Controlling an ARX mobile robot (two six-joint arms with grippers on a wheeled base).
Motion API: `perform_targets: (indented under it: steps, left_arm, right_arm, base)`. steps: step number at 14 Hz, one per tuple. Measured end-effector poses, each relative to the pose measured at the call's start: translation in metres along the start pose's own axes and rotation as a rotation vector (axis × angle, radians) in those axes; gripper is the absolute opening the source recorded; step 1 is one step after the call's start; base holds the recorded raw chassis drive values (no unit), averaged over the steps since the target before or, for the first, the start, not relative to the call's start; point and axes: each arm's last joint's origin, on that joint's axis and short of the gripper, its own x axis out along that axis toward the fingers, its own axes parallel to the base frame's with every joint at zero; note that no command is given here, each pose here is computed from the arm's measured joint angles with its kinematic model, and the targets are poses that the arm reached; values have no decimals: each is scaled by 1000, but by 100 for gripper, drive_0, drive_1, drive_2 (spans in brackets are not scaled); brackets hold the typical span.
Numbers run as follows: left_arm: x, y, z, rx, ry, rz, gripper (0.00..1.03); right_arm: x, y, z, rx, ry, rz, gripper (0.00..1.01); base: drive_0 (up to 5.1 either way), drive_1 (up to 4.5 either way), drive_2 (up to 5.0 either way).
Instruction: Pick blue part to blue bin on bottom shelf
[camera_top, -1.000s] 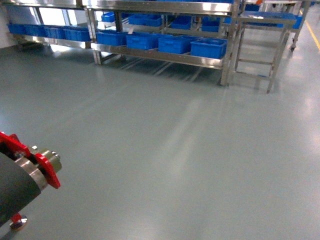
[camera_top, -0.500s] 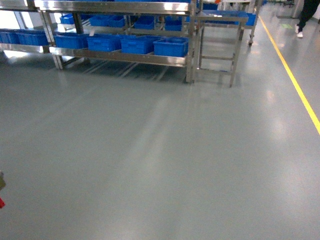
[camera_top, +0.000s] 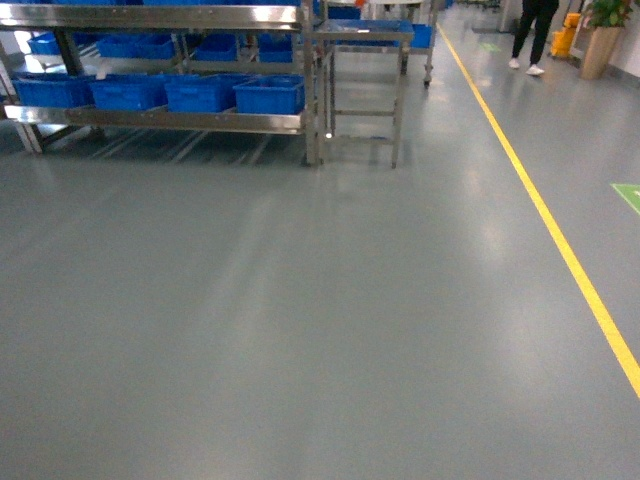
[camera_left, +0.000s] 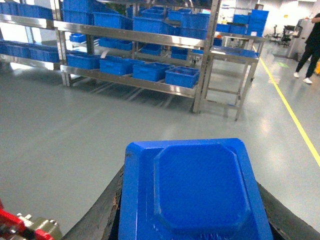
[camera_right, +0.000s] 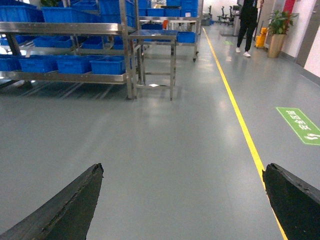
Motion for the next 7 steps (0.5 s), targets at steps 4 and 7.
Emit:
perform_targets:
  steps: [4, 7]
  left_arm:
    - [0, 0, 0, 0, 0, 0, 43]
    - [0, -1, 0, 2, 3, -7, 43]
  right_arm:
    - [0, 0, 0, 0, 0, 0, 98]
    - [0, 0, 0, 0, 1, 0, 98]
  base:
    - [-161, -161, -161]
    - [-49, 87, -186]
